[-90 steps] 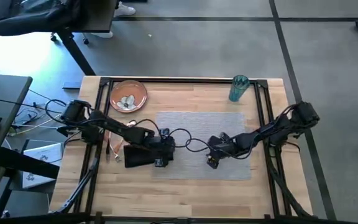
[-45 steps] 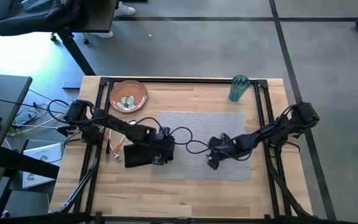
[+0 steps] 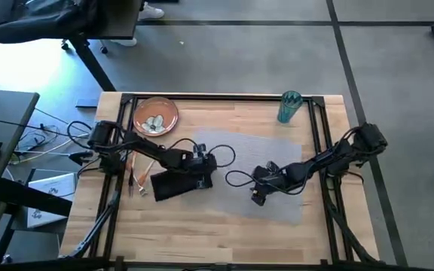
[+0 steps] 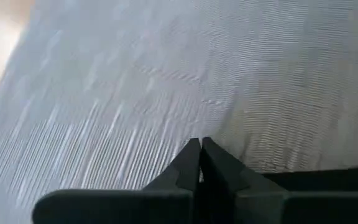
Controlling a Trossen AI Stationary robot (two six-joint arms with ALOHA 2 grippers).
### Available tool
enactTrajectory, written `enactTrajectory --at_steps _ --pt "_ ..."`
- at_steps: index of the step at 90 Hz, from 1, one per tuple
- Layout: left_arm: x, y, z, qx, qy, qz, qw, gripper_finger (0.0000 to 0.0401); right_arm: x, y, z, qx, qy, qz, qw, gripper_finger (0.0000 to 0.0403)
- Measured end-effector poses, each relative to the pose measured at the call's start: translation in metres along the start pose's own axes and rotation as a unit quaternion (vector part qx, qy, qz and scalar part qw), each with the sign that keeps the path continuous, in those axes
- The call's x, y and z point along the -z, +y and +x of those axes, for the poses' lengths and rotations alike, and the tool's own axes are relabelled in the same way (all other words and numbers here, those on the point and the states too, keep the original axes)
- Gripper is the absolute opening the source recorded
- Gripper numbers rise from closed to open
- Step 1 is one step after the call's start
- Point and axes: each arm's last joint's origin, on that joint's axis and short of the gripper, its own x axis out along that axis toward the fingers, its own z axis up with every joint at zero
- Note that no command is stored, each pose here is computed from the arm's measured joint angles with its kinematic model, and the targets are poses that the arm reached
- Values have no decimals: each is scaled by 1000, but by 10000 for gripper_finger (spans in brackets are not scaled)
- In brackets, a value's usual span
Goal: Set table place
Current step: Put the black table napkin on the gray table mat
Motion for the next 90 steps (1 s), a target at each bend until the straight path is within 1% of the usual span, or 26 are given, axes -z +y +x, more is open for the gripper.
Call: enactTrajectory --at_steps 16,24,29,35,44,51,56,59,65,72,78,84,90 --pt "0 24 -19 -61 21 -24 998 0 0 0 0 0 2 -1 1000 216" --pt "-1 33 -28 -64 25 -39 997 0 0 0 0 0 2 -1 1000 216" --pt "-4 38 -37 -59 12 -54 997 0 0 0 0 0 1 0 1000 216" --pt "-9 40 -51 -29 -8 -74 997 0 0 0 0 0 1 1 1000 216" --pt "-6 41 -72 33 3 -65 997 0 0 0 0 -1 2 10 1000 216" --pt "3 43 -85 42 41 -52 997 0 1 1 0 0 1 9 1000 216" --pt "12 43 -90 43 81 -34 995 0 1 1 0 0 1 9 1000 216" --pt "18 41 -92 53 102 -21 993 0 1 1 0 0 1 9 1000 216" --pt "30 34 -95 100 141 11 985 0 1 1 0 0 1 9 1000 216" --pt "42 23 -94 163 159 39 973 0 1 1 0 -1 1 9 1000 216" --pt "51 12 -89 189 153 68 968 0 1 1 0 -1 0 9 1000 216" --pt "53 0 -84 201 117 88 968 0 1 1 0 0 -1 8 1000 216" --pt "52 -8 -78 206 87 94 970 0 1 1 0 0 -2 7 1000 216"
